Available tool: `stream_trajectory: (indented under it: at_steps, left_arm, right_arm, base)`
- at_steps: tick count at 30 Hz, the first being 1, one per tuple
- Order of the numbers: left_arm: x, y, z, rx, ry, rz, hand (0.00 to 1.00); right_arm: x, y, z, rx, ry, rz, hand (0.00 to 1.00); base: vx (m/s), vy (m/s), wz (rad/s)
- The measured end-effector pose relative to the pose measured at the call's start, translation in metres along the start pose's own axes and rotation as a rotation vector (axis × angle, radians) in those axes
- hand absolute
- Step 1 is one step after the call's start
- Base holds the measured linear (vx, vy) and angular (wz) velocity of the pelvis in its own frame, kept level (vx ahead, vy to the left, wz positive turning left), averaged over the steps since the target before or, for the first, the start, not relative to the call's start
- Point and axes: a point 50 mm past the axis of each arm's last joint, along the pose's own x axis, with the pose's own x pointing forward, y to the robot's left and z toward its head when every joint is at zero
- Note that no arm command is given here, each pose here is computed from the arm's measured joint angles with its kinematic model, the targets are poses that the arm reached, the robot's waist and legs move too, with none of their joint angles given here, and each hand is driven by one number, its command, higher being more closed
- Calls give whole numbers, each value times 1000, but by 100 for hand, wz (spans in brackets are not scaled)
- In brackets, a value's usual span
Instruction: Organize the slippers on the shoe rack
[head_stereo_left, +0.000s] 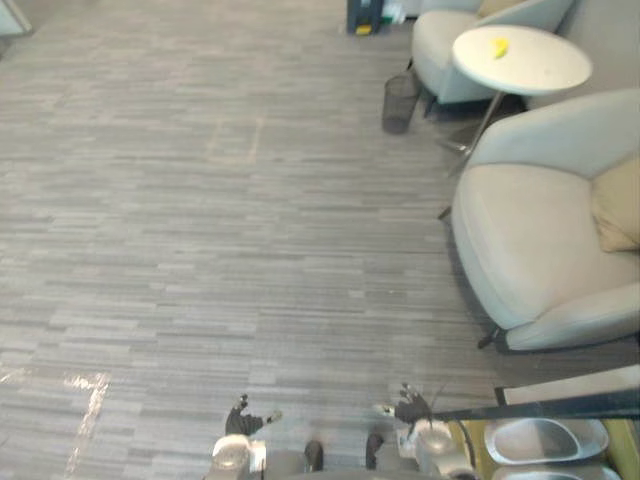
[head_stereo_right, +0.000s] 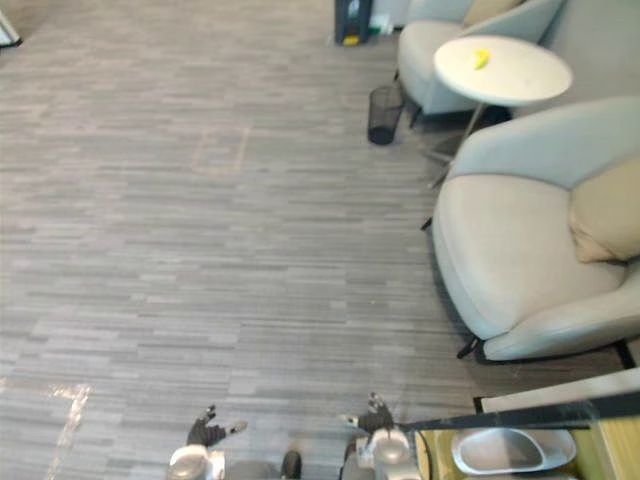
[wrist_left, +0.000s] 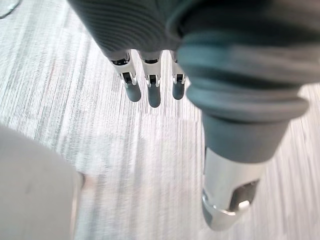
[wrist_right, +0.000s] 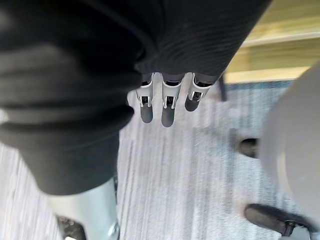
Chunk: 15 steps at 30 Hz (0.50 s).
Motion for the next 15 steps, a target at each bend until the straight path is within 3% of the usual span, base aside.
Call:
stream_trajectory:
  at_steps: [5,10,15]
  left_arm:
    - [-1,-8,6,-22,-23,-17,0]
    - [5,3,19,4,-62,5,0]
    - [1,12,3,5,-20,28,0]
  right_arm:
    - [2,-9,6,-14,-19,-25,0]
    - [3,-1,8,-9,-18,-6,0]
    - [3,1,6,-15,-9,0,0]
  base:
    - [200,23,50]
    - [228,136,67]
    - [170,141,34]
